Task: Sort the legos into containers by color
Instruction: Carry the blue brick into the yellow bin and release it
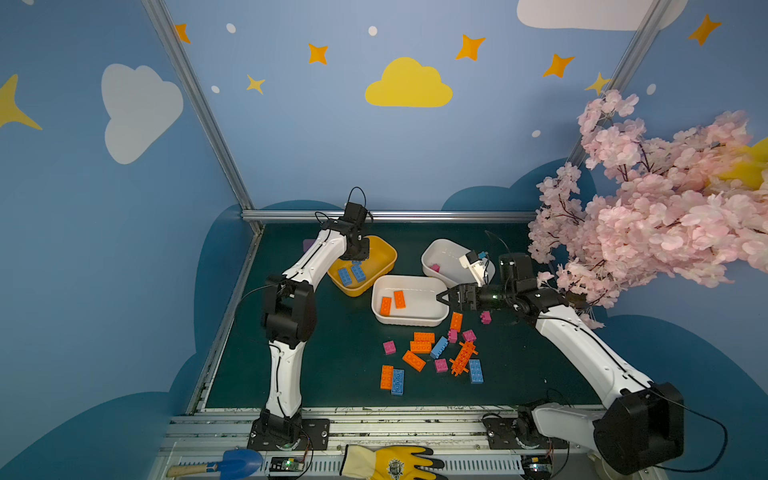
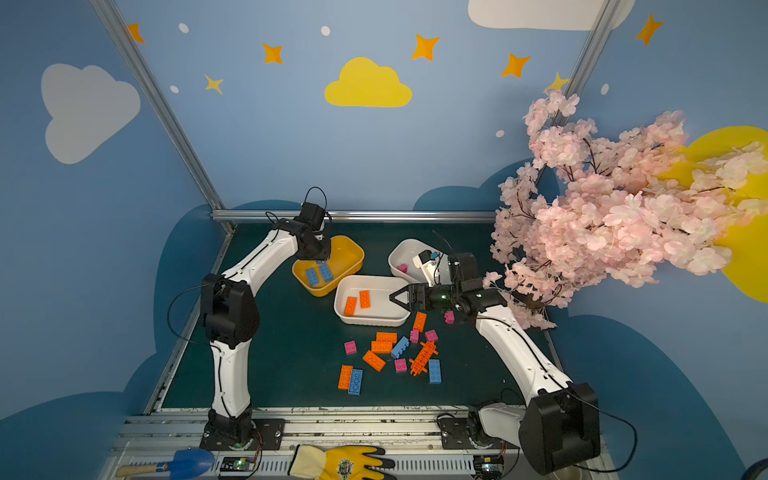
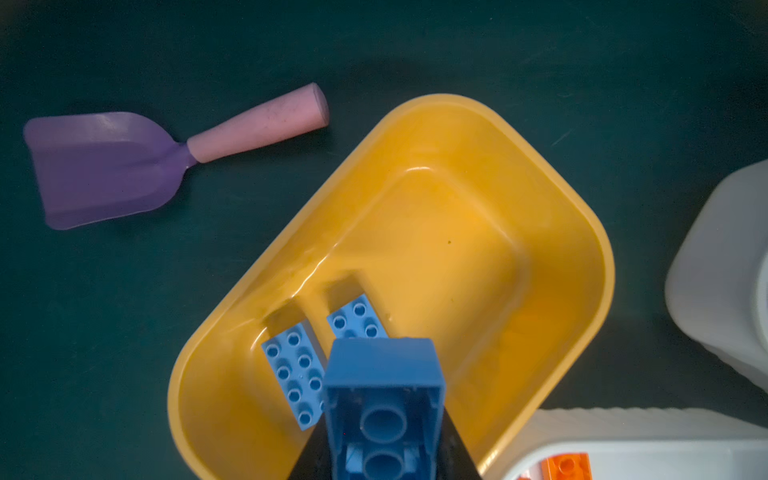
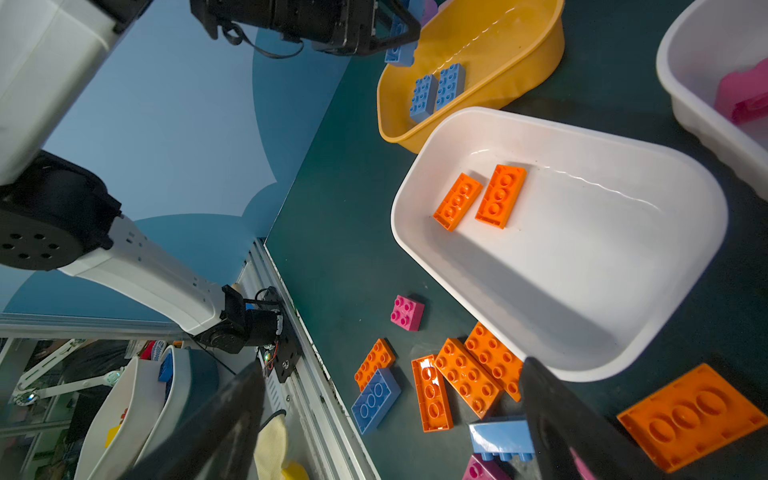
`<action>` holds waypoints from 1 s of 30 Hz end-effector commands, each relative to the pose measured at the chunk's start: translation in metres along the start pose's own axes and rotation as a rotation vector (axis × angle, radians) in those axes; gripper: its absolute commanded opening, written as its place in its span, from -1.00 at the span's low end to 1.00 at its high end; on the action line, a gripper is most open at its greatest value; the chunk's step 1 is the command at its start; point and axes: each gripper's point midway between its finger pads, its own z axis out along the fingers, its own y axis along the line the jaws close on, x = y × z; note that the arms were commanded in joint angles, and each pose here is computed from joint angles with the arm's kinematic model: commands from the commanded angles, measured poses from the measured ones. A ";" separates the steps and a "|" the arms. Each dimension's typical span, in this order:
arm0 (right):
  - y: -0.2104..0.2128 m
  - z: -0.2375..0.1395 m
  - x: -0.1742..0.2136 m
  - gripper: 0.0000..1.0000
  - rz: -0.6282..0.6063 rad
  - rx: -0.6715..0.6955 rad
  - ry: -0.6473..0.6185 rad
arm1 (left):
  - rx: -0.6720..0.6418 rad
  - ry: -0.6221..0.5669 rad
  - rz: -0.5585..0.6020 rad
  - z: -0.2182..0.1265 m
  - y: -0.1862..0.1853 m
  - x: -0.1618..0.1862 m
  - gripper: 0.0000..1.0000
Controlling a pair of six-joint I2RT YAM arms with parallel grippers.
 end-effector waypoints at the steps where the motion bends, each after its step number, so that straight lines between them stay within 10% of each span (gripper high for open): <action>1: 0.005 0.003 -0.008 0.88 -0.022 -0.012 -0.010 | 0.044 0.024 -0.083 0.016 -0.002 -0.005 -0.42; 7: 0.001 0.011 -0.004 0.88 -0.013 -0.009 0.013 | 0.030 0.025 -0.121 0.048 -0.003 -0.014 -0.42; 21: -0.002 0.017 0.002 0.88 -0.013 0.002 0.039 | -0.089 -0.045 0.218 0.080 0.008 -0.035 -0.35; 30: 0.004 0.014 -0.004 0.88 -0.032 -0.001 0.035 | -0.068 -0.071 0.240 0.053 0.001 -0.046 0.04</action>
